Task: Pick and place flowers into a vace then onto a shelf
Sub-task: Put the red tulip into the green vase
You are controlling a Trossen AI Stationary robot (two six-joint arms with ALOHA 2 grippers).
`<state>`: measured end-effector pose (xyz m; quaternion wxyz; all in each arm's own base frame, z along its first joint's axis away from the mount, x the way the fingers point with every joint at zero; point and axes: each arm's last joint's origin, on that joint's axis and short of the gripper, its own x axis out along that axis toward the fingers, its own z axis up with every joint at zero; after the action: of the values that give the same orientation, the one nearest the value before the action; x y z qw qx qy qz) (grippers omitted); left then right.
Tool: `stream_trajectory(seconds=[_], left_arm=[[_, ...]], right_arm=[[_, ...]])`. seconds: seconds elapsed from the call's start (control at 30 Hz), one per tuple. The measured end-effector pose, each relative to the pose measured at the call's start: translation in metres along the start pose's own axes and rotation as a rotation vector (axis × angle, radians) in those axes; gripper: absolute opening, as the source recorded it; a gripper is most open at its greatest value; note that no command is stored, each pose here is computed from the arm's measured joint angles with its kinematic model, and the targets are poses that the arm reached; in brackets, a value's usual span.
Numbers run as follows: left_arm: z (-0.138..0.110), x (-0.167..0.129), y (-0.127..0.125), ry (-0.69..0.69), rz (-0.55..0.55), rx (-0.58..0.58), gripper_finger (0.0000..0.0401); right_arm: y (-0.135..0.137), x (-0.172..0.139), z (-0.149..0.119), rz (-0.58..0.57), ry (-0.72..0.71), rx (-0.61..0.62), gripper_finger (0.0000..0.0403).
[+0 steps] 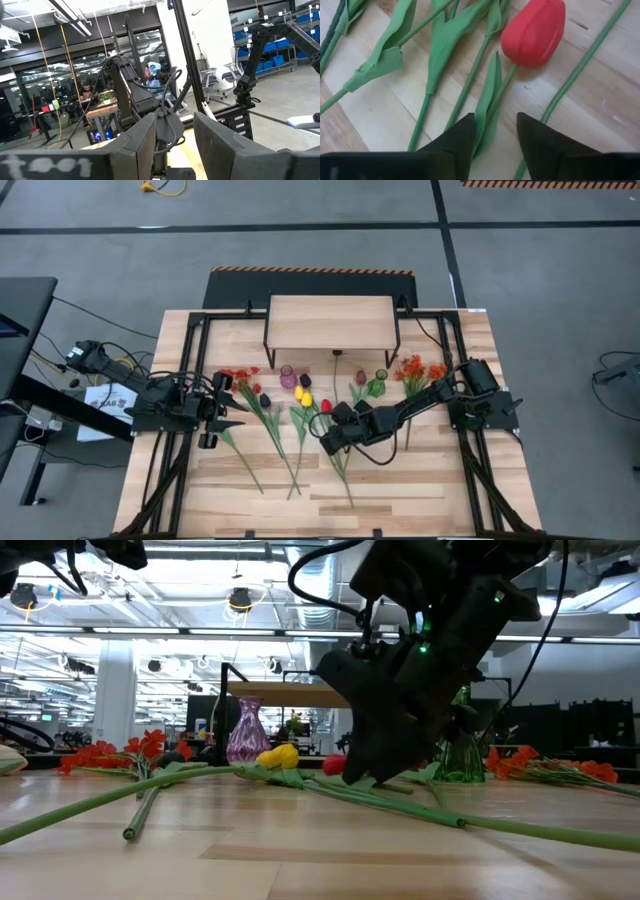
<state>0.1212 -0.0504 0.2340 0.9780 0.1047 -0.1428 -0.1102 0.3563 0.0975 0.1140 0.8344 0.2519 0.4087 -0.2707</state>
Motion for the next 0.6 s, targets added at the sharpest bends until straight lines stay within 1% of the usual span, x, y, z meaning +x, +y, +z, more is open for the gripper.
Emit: stream_trajectory(seconds=[0.37,0.6], left_arm=[[0.0,0.0,0.0,0.0,0.0,0.0,0.0126],[0.0,0.0,0.0,0.0,0.0,0.0,0.0126]], right_arm=[[-0.0002,0.0,-0.0007,-0.003,0.005,-0.008,0.0064],[0.0006,-0.0001,-0.0005,0.004,0.002,-0.022,0.0006]])
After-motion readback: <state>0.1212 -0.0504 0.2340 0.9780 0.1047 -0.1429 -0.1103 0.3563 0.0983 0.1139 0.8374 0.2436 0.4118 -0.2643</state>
